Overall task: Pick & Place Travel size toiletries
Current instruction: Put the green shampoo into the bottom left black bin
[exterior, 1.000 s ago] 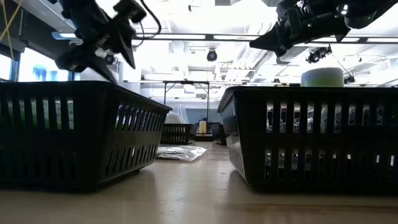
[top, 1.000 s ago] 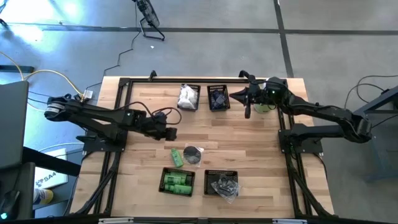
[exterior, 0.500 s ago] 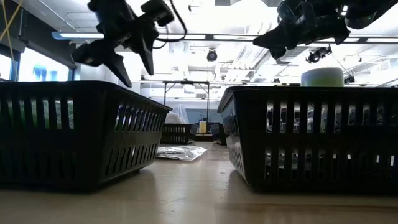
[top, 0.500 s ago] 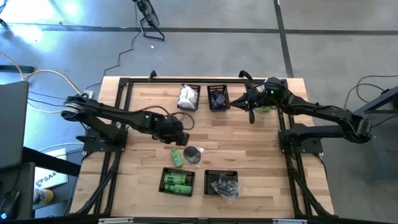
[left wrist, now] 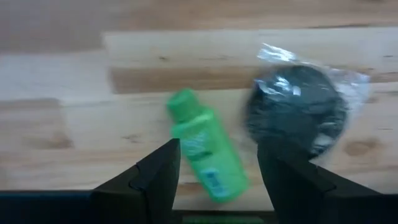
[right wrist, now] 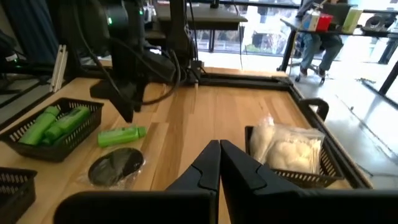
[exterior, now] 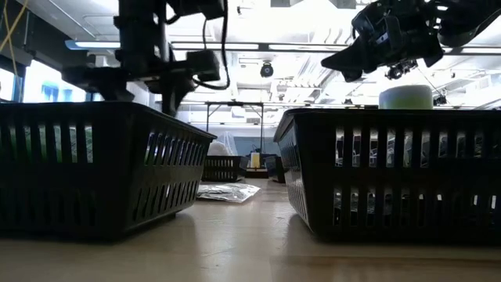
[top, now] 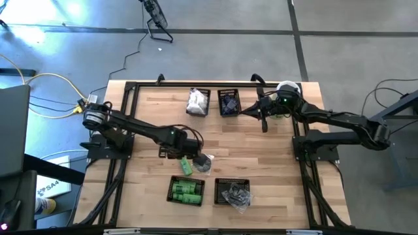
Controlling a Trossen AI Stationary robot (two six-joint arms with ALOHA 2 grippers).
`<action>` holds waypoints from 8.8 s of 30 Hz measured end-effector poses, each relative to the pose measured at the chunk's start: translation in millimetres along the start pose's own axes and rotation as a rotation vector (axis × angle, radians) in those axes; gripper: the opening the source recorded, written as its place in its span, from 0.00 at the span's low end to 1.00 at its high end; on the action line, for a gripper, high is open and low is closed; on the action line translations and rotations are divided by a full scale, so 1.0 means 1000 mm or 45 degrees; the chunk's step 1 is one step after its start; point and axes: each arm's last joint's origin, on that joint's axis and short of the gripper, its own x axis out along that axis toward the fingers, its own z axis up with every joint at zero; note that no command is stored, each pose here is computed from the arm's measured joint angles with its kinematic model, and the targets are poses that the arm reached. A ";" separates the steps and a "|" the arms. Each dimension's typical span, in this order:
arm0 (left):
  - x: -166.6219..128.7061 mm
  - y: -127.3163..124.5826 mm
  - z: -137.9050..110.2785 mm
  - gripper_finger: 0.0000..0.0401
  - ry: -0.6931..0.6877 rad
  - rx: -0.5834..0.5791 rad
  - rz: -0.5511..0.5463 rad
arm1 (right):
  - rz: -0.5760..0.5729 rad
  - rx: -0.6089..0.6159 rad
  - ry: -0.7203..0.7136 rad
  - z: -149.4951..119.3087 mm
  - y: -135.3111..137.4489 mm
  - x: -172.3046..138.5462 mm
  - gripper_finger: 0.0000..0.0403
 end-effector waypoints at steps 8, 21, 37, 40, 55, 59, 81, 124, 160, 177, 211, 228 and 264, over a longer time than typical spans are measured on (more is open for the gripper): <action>0.010 0.000 0.000 0.52 -0.026 -0.123 0.049 | 0.006 -0.037 0.027 -0.002 0.000 0.000 0.01; 0.026 0.002 0.000 0.52 -0.064 -0.212 0.165 | 0.026 -0.050 0.071 -0.012 -0.004 0.010 0.01; 0.054 0.013 0.002 0.52 -0.043 -0.201 0.100 | 0.057 -0.051 0.063 -0.014 -0.004 0.012 0.01; 0.057 0.014 0.002 0.52 -0.041 -0.203 0.089 | 0.054 -0.051 0.064 -0.014 -0.004 0.012 0.01; 0.058 0.013 0.002 0.52 -0.066 -0.212 0.044 | 0.049 -0.052 0.065 -0.014 -0.005 0.012 0.01; 0.058 0.012 0.002 0.52 -0.079 -0.213 0.029 | 0.049 -0.053 0.064 -0.014 -0.005 0.012 0.01; 0.054 0.002 0.010 0.43 -0.161 -0.136 -0.097 | 0.048 -0.057 0.058 -0.013 -0.005 0.012 0.01; 0.053 0.004 0.099 0.38 -0.155 0.607 -0.020 | -0.125 -0.007 0.062 -0.011 -0.009 0.012 0.01; 0.007 -0.031 0.018 0.38 -0.075 0.770 -0.122 | -0.115 -0.026 0.097 -0.014 -0.008 0.012 0.01; 0.008 -0.029 0.001 0.38 -0.077 0.822 -0.122 | -0.110 -0.026 0.096 -0.014 -0.008 0.012 0.01; 0.019 -0.021 0.000 0.55 0.035 0.792 -0.098 | -0.108 -0.005 0.132 -0.017 -0.008 0.012 0.01; 0.028 -0.018 0.002 0.57 -0.055 0.823 -0.103 | -0.103 -0.032 0.146 -0.018 -0.007 0.012 0.01; 0.042 -0.009 0.003 0.57 -0.070 0.847 -0.101 | -0.102 -0.055 0.147 -0.018 -0.007 0.012 0.01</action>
